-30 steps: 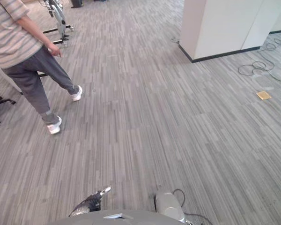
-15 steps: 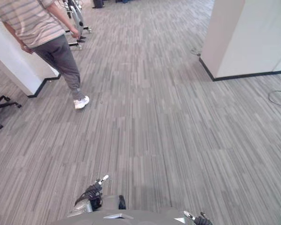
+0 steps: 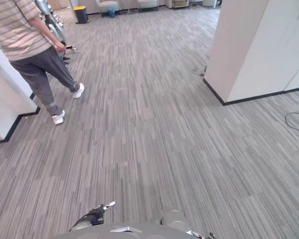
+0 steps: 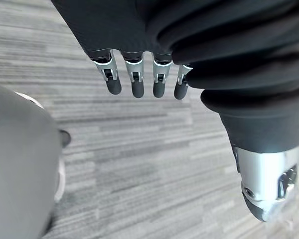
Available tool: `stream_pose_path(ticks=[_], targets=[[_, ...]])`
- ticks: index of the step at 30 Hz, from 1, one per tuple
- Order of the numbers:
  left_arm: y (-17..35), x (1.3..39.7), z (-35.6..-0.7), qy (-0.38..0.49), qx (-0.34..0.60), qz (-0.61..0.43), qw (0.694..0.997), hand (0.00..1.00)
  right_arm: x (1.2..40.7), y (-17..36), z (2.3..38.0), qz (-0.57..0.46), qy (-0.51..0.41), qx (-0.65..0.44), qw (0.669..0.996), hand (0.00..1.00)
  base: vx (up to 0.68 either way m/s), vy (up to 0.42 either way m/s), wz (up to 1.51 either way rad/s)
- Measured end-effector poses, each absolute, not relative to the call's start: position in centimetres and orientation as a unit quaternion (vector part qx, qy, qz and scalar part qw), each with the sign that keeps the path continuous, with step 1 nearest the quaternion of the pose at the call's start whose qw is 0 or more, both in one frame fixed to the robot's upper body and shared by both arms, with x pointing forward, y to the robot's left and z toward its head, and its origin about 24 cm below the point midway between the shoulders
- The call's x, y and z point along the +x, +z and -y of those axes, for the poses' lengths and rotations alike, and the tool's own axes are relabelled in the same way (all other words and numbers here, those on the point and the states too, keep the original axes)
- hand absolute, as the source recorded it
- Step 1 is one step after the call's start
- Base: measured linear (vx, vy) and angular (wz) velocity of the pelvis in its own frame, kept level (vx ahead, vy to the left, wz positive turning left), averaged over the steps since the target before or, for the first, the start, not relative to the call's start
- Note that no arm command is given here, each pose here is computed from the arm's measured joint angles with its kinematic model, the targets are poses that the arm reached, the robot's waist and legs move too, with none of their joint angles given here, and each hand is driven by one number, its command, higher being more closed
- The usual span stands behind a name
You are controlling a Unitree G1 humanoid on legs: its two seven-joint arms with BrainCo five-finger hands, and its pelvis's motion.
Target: Organize washtable
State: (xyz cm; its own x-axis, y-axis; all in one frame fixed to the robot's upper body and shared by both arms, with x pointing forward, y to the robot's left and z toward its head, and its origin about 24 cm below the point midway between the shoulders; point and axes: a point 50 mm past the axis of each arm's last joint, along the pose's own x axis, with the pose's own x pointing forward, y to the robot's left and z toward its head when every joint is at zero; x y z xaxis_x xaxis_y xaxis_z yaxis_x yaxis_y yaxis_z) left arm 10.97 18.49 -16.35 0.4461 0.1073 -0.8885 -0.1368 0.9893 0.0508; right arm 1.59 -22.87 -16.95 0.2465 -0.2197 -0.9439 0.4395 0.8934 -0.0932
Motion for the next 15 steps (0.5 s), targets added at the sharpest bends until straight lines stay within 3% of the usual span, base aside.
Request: stream_pose_path(ticks=[5,9,15], targets=[[-16.0,12.5,-15.7,0.063,-0.061,-0.496,0.864,0.0,0.8,-17.0,22.9,-0.581,-0.228,0.103,0.775,0.0,0.67,-0.331,0.35],[-16.0,11.9,-16.7,0.137,-0.12,-0.483,0.856,0.0,3.3,-16.5,23.0,-0.548,-0.195,0.075,0.81,0.0,0.53,-0.285,0.13],[-15.4,12.4,-18.2,0.164,-0.122,-0.452,0.868,0.0,2.9,-16.4,23.7,-0.55,-0.23,0.081,0.798,0.0,0.0,0.005,-0.22]])
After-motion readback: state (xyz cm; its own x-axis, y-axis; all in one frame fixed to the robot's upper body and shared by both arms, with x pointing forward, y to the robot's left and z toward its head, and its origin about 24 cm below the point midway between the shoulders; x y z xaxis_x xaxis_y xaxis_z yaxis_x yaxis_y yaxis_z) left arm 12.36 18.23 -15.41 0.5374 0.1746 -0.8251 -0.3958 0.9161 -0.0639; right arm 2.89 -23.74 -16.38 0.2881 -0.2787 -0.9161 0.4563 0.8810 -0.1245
